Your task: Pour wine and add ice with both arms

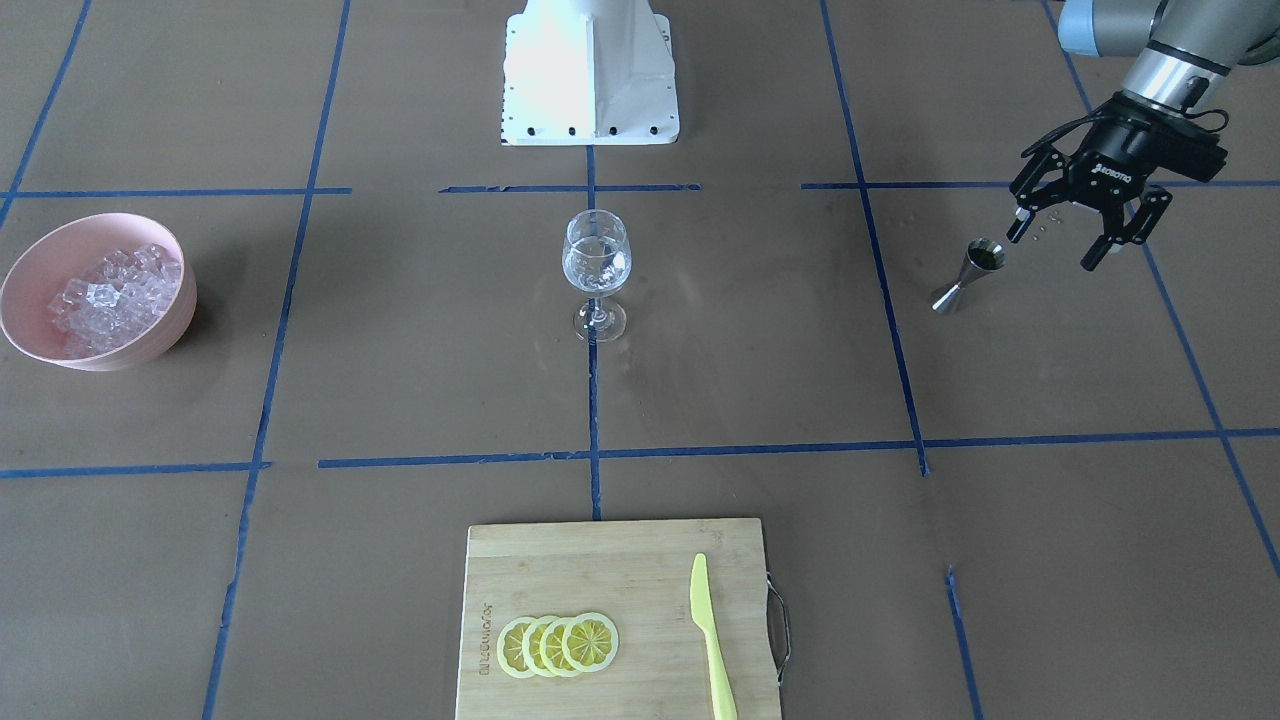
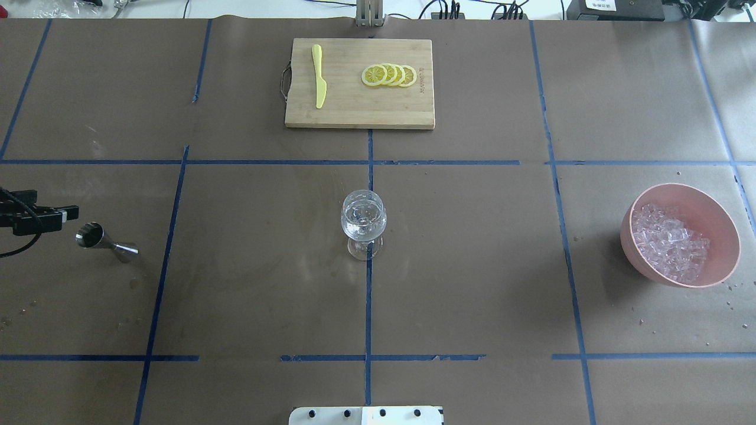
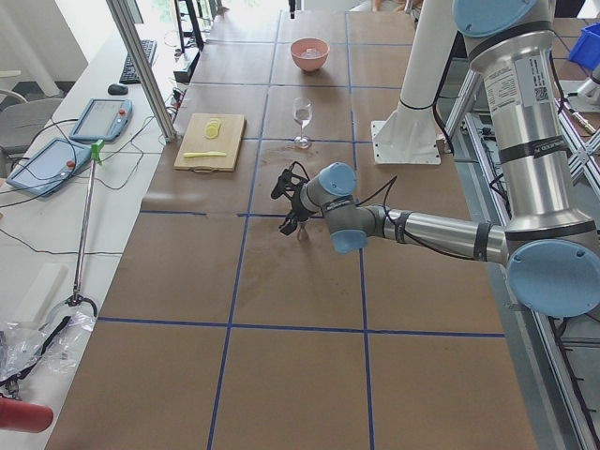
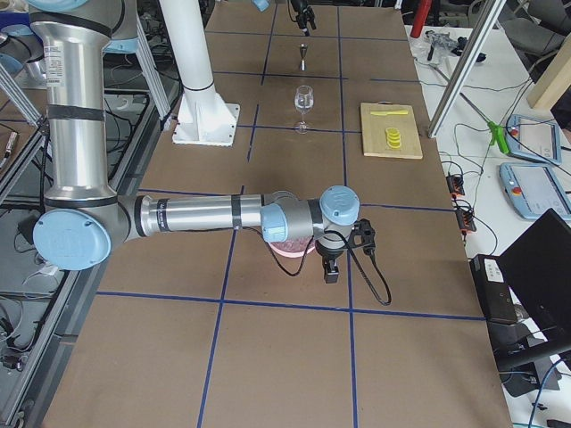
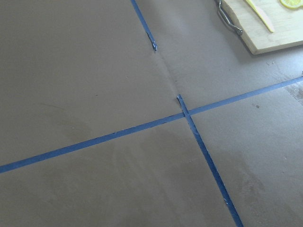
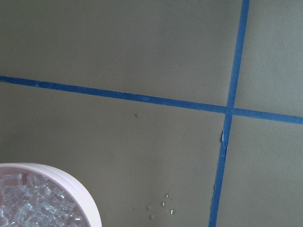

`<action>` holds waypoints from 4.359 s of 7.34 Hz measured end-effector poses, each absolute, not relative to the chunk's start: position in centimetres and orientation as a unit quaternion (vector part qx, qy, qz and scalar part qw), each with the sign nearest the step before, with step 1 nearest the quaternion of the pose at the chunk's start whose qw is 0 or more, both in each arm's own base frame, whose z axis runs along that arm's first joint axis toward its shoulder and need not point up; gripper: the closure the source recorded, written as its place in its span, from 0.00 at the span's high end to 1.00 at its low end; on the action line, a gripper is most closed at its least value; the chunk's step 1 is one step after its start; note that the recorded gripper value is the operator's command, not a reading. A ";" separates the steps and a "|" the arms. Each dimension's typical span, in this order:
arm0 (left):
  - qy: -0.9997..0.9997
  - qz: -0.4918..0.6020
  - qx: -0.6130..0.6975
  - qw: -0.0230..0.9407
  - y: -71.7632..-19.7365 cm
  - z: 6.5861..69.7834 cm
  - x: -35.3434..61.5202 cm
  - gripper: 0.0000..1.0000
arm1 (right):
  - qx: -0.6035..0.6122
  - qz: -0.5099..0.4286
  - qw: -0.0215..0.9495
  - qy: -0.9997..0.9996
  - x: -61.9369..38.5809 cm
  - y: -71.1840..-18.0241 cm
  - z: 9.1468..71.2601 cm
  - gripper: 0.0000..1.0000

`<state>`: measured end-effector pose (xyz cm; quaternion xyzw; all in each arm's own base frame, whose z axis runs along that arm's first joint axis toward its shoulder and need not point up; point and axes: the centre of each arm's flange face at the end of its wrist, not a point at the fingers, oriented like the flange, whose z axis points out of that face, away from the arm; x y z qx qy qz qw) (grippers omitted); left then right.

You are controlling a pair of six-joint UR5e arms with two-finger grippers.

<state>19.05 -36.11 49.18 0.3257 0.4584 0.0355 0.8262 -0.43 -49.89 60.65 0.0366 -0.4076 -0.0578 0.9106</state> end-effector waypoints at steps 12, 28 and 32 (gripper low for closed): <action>0.391 -0.135 0.459 0.786 -26.3 52.8 28.8 1.00 | 0.040 -0.059 0.911 -0.406 -0.4 -50.0 61.1 1.00; 0.341 -0.187 0.534 0.751 -27.1 58.3 36.7 0.67 | 0.042 -0.060 0.911 -0.406 -0.4 -50.0 61.3 1.00; 0.337 -0.188 0.537 0.750 -27.1 58.7 36.8 0.55 | 0.040 -0.059 0.911 -0.406 -0.4 -50.0 61.4 1.00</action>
